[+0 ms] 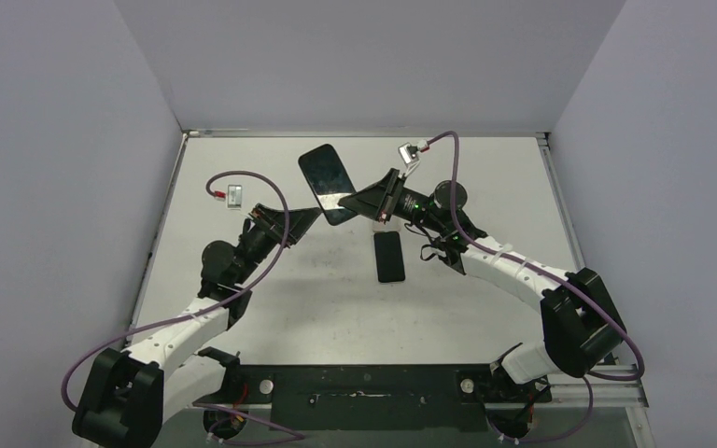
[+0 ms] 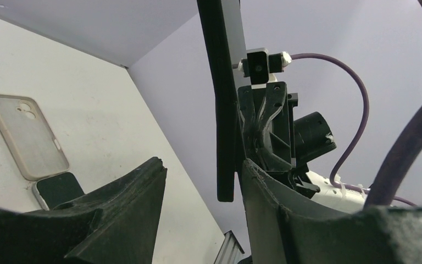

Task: Take the phone out of the phone case
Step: Remove the phone case from the phone.

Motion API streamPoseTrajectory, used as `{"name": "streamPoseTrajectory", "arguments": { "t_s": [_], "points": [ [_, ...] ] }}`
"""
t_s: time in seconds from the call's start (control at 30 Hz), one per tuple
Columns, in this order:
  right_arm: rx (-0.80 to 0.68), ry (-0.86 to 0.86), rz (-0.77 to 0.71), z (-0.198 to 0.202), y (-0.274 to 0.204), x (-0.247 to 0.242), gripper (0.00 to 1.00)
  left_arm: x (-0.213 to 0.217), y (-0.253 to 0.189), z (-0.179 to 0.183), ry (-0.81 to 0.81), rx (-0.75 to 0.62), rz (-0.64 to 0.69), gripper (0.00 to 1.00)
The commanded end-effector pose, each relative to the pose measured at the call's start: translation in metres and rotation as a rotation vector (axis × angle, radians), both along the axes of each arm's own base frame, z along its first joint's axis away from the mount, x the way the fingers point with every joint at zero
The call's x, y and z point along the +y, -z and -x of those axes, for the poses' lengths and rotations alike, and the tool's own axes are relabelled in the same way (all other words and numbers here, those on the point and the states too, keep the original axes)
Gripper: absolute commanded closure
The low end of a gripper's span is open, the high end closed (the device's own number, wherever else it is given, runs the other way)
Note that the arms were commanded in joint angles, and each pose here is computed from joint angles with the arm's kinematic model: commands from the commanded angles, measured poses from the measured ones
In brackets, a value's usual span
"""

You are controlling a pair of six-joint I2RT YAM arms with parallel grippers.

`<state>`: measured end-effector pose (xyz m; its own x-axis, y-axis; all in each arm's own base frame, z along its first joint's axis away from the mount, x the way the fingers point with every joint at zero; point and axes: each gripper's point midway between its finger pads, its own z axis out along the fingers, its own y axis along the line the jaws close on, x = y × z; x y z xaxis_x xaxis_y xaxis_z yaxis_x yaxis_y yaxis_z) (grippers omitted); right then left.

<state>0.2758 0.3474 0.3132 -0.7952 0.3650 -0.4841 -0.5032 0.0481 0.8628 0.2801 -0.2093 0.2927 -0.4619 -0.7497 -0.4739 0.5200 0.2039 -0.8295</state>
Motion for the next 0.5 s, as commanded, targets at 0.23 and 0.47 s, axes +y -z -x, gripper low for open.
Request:
{"name": "streamPoseTrajectory", "arguments": {
  "t_s": [0.23,0.47],
  "points": [
    [-0.158,0.041,-0.141,0.0,-0.069,-0.009,1.0,-0.013,0.007,0.015,0.048,-0.062,-0.104,0.49],
    [-0.158,0.04,-0.137,0.001,-0.067,-0.009,1.0,-0.02,0.002,0.012,0.057,-0.077,-0.098,0.49]
  ]
}}
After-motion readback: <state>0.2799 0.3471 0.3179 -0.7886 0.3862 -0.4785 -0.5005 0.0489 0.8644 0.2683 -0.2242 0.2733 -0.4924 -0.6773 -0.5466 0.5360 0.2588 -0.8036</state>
